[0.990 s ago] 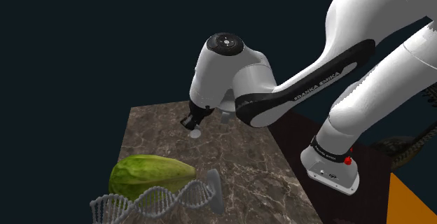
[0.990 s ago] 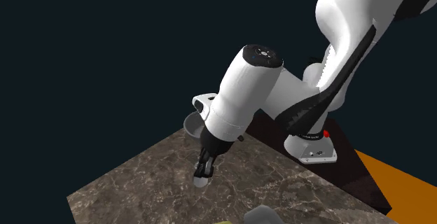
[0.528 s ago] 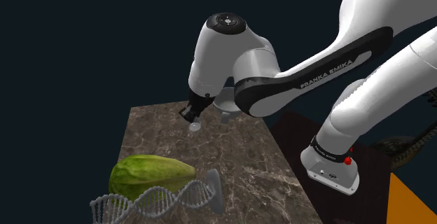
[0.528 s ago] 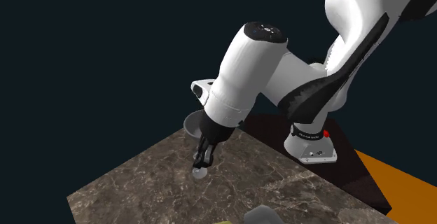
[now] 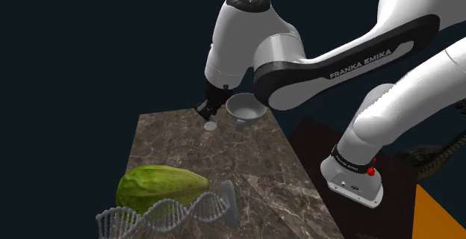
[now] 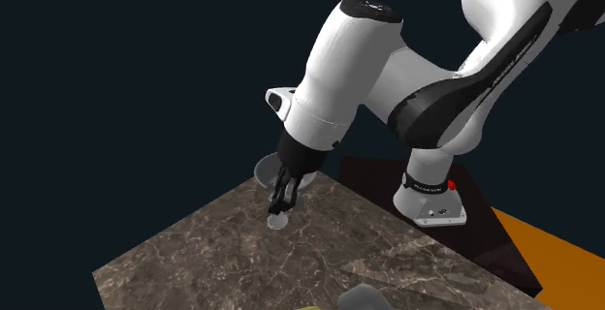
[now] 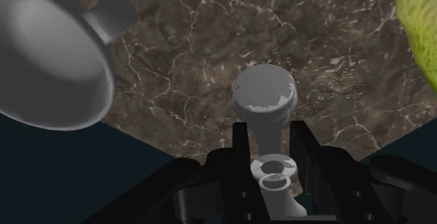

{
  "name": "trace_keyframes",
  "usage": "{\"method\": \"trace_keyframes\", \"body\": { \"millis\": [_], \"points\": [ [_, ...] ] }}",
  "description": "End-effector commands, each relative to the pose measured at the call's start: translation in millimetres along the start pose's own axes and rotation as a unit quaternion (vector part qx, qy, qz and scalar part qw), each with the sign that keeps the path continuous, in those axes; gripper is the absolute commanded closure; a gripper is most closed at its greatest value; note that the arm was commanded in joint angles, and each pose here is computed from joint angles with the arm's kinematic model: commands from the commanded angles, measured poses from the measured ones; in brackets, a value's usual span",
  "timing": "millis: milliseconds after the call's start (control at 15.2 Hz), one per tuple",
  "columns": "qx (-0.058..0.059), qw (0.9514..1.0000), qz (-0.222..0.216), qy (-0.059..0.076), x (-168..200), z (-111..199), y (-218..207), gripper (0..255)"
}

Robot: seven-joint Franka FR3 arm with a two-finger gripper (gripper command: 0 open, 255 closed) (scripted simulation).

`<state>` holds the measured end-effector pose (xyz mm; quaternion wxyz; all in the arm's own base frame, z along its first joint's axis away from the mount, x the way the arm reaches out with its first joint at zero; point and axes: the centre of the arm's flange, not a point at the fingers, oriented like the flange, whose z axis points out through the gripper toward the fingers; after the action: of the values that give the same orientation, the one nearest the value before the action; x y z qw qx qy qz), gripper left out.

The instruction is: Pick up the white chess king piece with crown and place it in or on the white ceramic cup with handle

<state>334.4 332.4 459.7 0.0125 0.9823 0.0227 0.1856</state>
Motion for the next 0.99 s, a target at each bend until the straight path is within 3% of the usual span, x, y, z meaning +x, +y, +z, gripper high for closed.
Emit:
{"method": "trace_keyframes", "body": {
  "millis": [0, 924],
  "points": [
    [0.000, 1.0000, 0.000, 0.000, 3.1, 0.1, 24.2, 255],
    [0.000, 1.0000, 0.000, 0.000, 9.9, 5.1, 208.9, 255]
  ]
}}
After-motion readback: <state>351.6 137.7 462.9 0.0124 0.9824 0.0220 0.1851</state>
